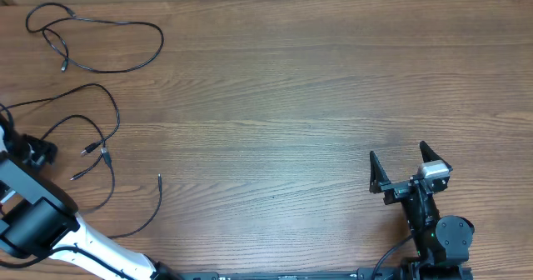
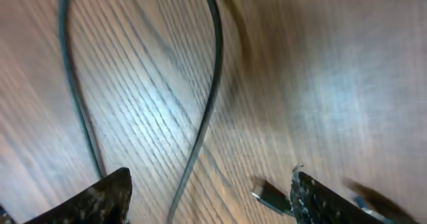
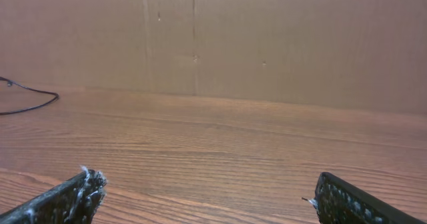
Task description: Untangle cables
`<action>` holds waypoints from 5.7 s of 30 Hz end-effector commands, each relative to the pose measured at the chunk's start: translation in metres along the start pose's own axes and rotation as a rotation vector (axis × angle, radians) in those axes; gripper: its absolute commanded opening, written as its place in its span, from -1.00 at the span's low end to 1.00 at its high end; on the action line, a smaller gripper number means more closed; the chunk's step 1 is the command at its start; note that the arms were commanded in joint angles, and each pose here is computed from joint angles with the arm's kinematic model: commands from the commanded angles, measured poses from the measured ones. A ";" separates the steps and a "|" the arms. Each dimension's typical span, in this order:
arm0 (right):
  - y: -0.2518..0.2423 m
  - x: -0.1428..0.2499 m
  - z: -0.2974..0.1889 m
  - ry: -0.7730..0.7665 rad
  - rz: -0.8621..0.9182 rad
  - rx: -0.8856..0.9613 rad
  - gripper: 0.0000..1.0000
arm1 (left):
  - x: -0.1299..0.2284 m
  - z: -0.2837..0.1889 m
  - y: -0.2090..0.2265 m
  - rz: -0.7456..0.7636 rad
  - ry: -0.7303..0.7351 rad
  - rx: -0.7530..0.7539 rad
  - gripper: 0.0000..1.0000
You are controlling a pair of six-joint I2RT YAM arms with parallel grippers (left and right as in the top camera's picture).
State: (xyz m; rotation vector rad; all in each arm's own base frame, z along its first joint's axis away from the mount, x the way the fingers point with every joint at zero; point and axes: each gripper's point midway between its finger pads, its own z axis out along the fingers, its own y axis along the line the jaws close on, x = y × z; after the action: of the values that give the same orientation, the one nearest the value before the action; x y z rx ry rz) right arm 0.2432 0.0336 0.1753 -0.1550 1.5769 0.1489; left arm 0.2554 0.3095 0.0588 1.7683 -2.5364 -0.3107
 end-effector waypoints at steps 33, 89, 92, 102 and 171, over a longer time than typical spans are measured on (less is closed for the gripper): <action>-0.001 0.002 0.000 -0.003 -0.002 0.004 1.00 | 0.003 -0.020 0.071 -0.227 0.139 -0.028 0.76; -0.001 0.002 0.000 -0.003 -0.002 0.004 1.00 | 0.015 0.050 0.069 -0.111 0.113 -0.081 -0.91; -0.001 0.002 0.000 -0.003 -0.002 0.004 1.00 | 0.004 0.041 0.079 -0.112 0.072 -0.133 -0.91; -0.001 0.002 0.000 -0.003 -0.002 0.004 1.00 | -0.042 -0.005 0.093 -0.153 -0.075 -0.186 -0.91; -0.001 0.002 0.000 -0.003 -0.002 0.004 1.00 | 0.106 -0.231 -0.071 0.443 -0.077 0.626 0.93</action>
State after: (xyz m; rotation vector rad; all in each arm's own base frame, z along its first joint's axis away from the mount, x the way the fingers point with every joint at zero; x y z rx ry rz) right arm 0.2432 0.0335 0.1756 -0.1548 1.5758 0.1485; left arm 0.3257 0.1663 0.2253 1.2517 -3.0978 0.5341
